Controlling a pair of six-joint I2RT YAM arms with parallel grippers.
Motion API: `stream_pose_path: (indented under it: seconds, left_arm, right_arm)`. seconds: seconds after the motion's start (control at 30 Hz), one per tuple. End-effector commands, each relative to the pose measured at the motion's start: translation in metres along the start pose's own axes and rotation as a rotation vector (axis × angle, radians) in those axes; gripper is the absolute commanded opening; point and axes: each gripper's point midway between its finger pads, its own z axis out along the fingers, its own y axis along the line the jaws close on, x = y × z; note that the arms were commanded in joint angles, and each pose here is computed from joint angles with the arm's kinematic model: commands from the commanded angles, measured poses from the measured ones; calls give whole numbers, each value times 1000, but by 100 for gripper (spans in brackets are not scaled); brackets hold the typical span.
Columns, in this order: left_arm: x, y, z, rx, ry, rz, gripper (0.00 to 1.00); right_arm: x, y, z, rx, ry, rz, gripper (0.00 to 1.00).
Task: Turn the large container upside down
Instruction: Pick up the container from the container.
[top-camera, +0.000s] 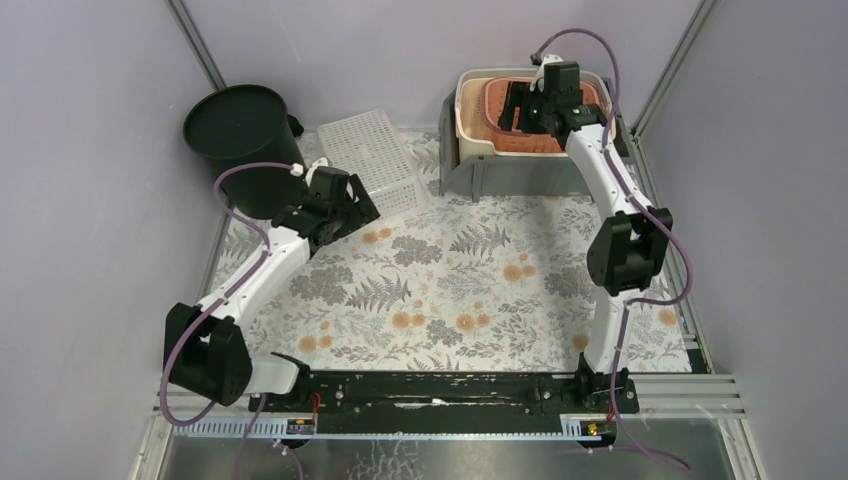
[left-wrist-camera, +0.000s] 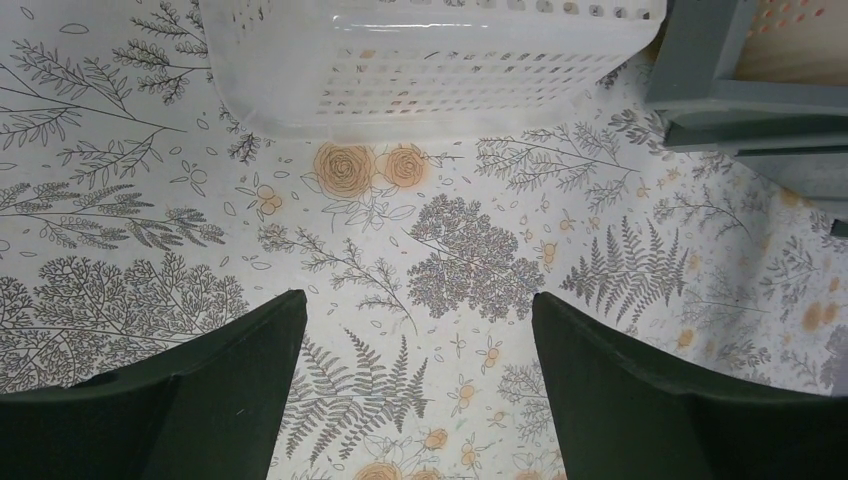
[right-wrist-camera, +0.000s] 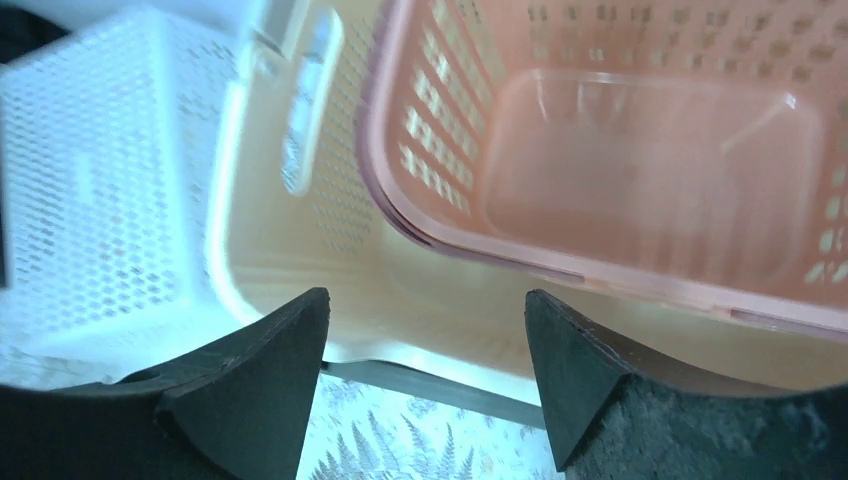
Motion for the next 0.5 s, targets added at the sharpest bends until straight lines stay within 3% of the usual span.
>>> stream_pose_path:
  seconds: [0.0, 0.47]
  left_arm:
    - [3, -2, -12, 21, 7, 1, 91]
    - [2, -6, -25, 45, 2, 27, 90]
  right_arm:
    - [-62, 34, -35, -137, -235, 14, 79]
    - [-61, 44, 46, -198, -271, -19, 80]
